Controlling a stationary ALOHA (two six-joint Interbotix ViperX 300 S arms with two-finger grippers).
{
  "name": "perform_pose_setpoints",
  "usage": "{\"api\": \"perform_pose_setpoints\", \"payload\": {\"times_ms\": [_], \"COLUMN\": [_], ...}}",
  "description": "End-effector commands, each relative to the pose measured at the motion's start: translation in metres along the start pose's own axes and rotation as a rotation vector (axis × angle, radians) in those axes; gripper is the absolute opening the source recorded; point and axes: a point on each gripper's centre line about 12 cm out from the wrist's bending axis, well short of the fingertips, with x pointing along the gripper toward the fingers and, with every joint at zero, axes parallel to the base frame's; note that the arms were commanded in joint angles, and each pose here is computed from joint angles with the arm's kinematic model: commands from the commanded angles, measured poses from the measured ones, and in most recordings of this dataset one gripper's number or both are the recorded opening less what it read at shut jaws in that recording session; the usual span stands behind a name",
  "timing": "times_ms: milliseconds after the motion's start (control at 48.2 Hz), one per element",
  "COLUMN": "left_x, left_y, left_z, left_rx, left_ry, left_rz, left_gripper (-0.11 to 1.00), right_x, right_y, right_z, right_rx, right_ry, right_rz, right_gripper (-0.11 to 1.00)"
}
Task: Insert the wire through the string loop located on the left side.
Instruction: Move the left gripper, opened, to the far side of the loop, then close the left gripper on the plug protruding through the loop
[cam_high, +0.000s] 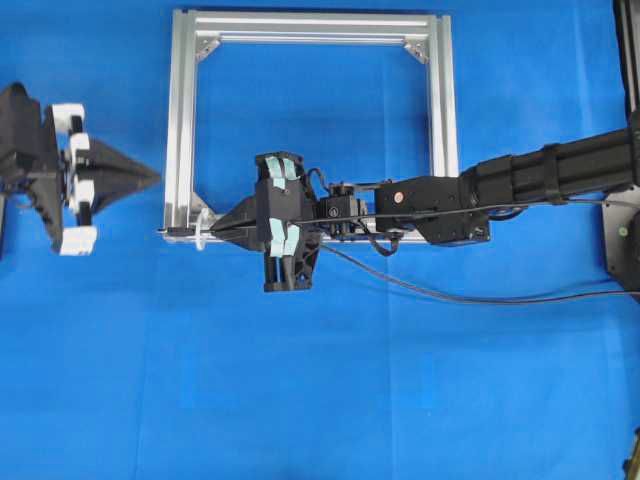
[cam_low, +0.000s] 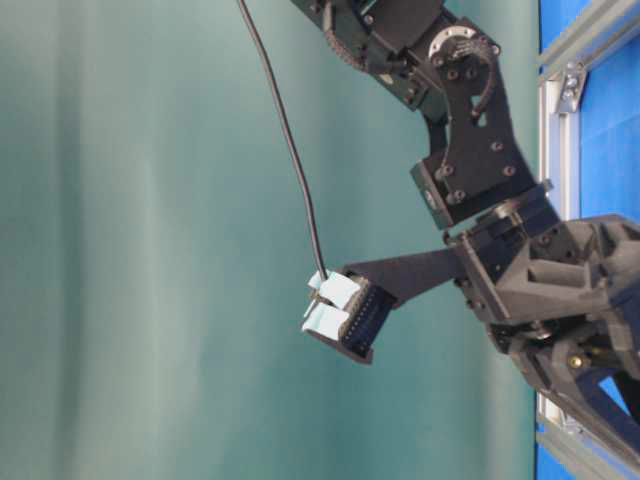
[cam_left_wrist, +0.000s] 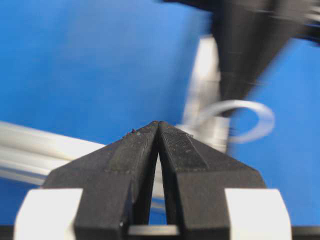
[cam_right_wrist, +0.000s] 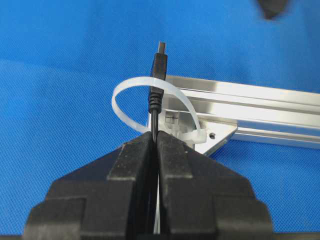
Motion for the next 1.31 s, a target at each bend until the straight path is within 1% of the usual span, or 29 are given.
{"api": "perform_pose_setpoints", "payload": {"times_ms": [0,125,561,602,664,748,831,893,934,976,1121,1287], "left_x": [-0.001,-0.002,-0.001,-0.001,-0.001,-0.001,-0.001,-0.002,-0.001,-0.001,0.005,0.021], "left_y": [-0.014,-0.023,-0.023,-0.023,-0.024,-0.025,-0.026,-0.026,-0.026,-0.026,-0.026,-0.026], "left_z": [0.005,0.007,0.008,0.008,0.008,0.008,0.008,0.007,0.007,0.006,0.003,-0.014], "left_rx": [0.015,0.024,0.024,0.021,0.022,0.023,0.025,0.024,0.024,0.023,0.026,0.035], "left_ry": [-0.024,-0.034,-0.034,-0.034,-0.034,-0.033,-0.033,-0.028,-0.024,-0.017,0.011,0.099], "left_rz": [-0.062,-0.102,-0.102,-0.102,-0.105,-0.109,-0.113,-0.113,-0.113,-0.112,-0.108,-0.094], "left_gripper": [0.02,0.02,0.03,0.08,0.21,0.43,0.69,0.82,0.89,0.91,0.9,0.89], "right_x": [-0.001,-0.001,-0.002,-0.001,-0.001,-0.001,-0.001,-0.002,-0.002,-0.002,-0.002,-0.002], "right_y": [0.0,0.0,0.0,0.0,0.0,0.0,0.0,0.0,0.0,0.0,0.0,0.0], "right_z": [0.018,0.018,0.017,0.018,0.018,0.018,0.018,0.017,0.017,0.017,0.017,0.018], "right_rx": [-0.002,-0.001,-0.001,-0.002,-0.002,-0.001,-0.001,-0.001,-0.001,-0.001,-0.001,-0.001], "right_ry": [-0.046,-0.044,-0.044,-0.046,-0.046,-0.044,-0.044,-0.043,-0.044,-0.043,-0.043,-0.048], "right_rz": [0.001,0.001,0.001,0.001,0.001,0.001,0.001,0.001,0.001,0.001,0.001,0.001], "right_gripper": [0.0,0.0,0.0,0.0,0.0,0.0,0.0,0.0,0.0,0.0,0.0,0.0]}}
